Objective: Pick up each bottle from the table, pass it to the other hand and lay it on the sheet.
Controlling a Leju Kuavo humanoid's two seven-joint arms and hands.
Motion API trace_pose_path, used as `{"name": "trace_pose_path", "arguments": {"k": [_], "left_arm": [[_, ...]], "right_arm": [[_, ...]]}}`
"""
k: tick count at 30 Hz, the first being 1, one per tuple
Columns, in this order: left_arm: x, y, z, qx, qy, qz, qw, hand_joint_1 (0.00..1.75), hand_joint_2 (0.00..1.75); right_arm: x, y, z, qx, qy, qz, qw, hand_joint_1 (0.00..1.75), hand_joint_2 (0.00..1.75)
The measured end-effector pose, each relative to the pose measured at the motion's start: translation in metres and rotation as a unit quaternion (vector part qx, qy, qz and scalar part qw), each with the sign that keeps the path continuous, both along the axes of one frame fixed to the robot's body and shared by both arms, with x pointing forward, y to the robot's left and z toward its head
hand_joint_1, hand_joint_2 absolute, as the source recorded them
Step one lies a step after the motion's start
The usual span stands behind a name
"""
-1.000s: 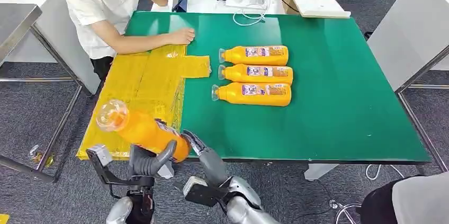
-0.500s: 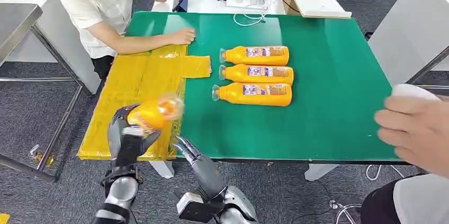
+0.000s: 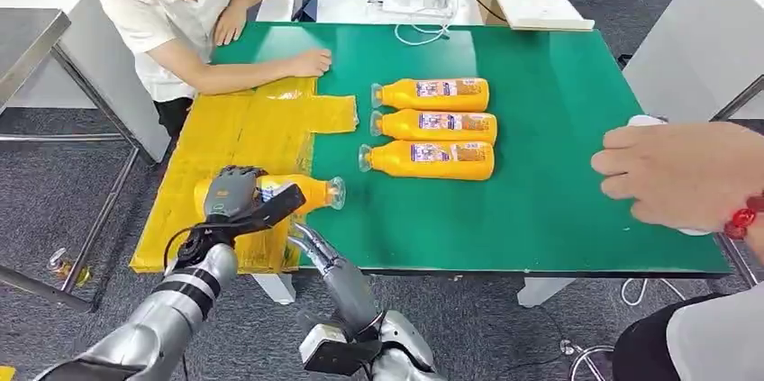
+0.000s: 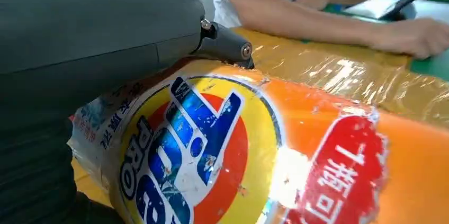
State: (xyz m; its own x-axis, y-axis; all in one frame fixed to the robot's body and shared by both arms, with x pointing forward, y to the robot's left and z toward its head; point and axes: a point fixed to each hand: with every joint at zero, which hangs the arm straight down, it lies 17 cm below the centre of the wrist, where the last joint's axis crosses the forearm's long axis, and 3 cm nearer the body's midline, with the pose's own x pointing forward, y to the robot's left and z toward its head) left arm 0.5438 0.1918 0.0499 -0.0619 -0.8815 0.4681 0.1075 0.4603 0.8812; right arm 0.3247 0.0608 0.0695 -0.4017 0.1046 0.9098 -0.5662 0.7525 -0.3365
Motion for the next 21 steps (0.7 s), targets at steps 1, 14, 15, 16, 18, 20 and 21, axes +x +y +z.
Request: {"name": "trace_pose_path", "arguments": {"k": [1,14,15,16,18,20,21], "left_arm": [[0.003,0.002,-0.001,0.01,0.008,0.0,1.0,0.42,1.75],[0.017,0.016,-0.015,0.033,0.091,-0.001,0.995,0.0,1.75],[0.014,0.01,-0.019,0.014,0.104,-0.014,0.994,0.0,1.75],[0.013,0.005,-0.019,-0.016,0.114,-0.024,0.993,0.0,1.75],[0.006,-0.017,-0.017,-0.114,0.15,-0.072,0.979,0.0,1.75],[-0.006,-0.037,-0.012,-0.212,0.18,-0.123,0.953,0.0,1.75],[-0.012,-0.044,-0.009,-0.246,0.186,-0.142,0.941,0.0,1.75]], "right_arm": [[0.0,0.0,0.0,0.001,0.001,0.002,1.0,0.0,0.0],[0.001,0.004,0.008,0.011,-0.005,0.009,1.0,0.0,0.0],[0.001,0.004,0.008,0.012,-0.005,0.009,1.0,0.0,0.0],[0.002,0.004,0.009,0.014,-0.004,0.008,1.0,0.0,0.0],[0.002,0.004,0.01,0.022,-0.002,0.01,1.0,0.0,0.0],[0.002,0.004,0.013,0.032,-0.001,0.012,0.999,0.0,0.0],[0.002,0.004,0.014,0.037,-0.001,0.013,0.999,0.0,0.0]]}}
